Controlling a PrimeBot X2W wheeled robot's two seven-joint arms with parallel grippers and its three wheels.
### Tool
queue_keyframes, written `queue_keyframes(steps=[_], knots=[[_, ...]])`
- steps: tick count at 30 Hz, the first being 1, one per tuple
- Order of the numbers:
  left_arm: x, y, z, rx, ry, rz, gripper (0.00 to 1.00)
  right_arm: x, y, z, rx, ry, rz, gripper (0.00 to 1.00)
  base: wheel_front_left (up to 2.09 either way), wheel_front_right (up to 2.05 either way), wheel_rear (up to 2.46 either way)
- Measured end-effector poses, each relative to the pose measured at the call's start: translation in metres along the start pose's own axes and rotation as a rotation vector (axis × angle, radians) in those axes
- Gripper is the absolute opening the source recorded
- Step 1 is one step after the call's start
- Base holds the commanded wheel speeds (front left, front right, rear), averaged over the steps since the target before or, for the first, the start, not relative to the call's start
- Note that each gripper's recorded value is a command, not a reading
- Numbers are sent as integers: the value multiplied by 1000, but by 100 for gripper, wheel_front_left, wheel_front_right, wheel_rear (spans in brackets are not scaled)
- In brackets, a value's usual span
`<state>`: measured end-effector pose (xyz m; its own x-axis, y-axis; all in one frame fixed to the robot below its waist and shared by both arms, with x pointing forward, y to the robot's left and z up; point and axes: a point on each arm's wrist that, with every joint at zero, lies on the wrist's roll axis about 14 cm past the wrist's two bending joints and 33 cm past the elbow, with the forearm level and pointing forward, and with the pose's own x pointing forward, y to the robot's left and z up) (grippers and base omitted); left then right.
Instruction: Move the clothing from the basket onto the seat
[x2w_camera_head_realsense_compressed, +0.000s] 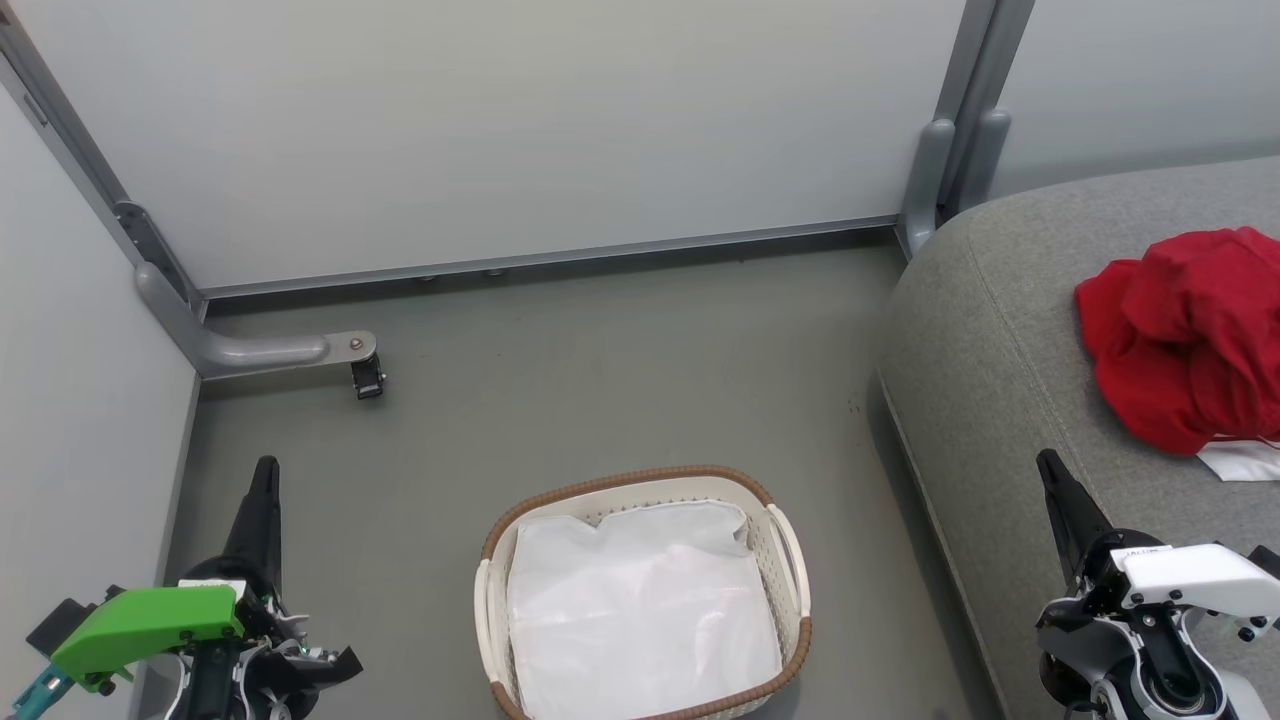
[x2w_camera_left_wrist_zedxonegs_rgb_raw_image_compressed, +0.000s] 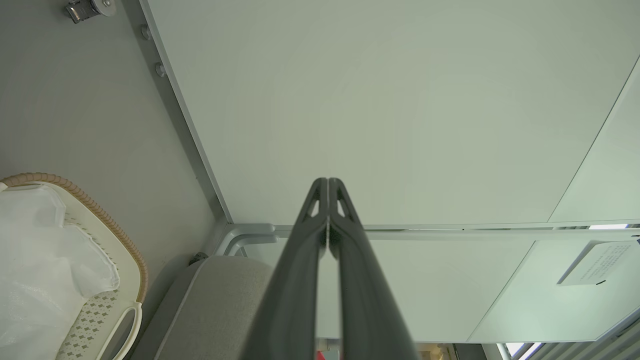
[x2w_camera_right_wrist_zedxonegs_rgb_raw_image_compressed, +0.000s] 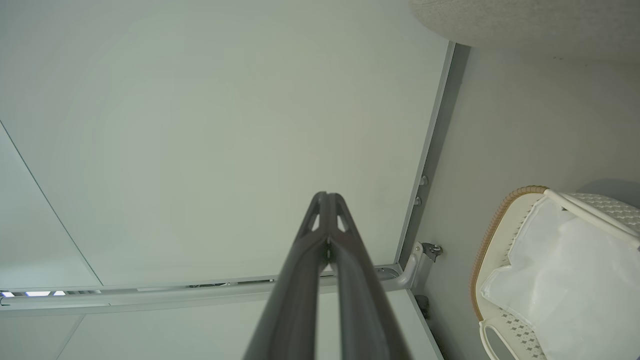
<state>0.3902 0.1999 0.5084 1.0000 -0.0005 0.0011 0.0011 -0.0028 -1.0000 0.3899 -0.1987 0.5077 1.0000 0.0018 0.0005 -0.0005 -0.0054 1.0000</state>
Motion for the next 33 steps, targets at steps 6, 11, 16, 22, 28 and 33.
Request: queue_keyframes(steps=[6, 11, 16, 22, 28, 33], knots=[[0, 0, 0, 0, 0, 0, 0, 0, 0, 0, 0, 0, 0, 0, 0, 0, 0], [0, 0, 0, 0, 0, 0, 0, 0, 0, 0, 0, 0, 0, 0, 0, 0, 0], [0, 0, 0, 0, 0, 0, 0, 0, 0, 0, 0, 0, 0, 0, 0, 0, 0], [0, 0, 0, 0, 0, 0, 0, 0, 0, 0, 0, 0, 0, 0, 0, 0, 0], [0, 0, 0, 0, 0, 0, 0, 0, 0, 0, 0, 0, 0, 0, 0, 0, 0], [0, 0, 0, 0, 0, 0, 0, 0, 0, 0, 0, 0, 0, 0, 0, 0, 0]])
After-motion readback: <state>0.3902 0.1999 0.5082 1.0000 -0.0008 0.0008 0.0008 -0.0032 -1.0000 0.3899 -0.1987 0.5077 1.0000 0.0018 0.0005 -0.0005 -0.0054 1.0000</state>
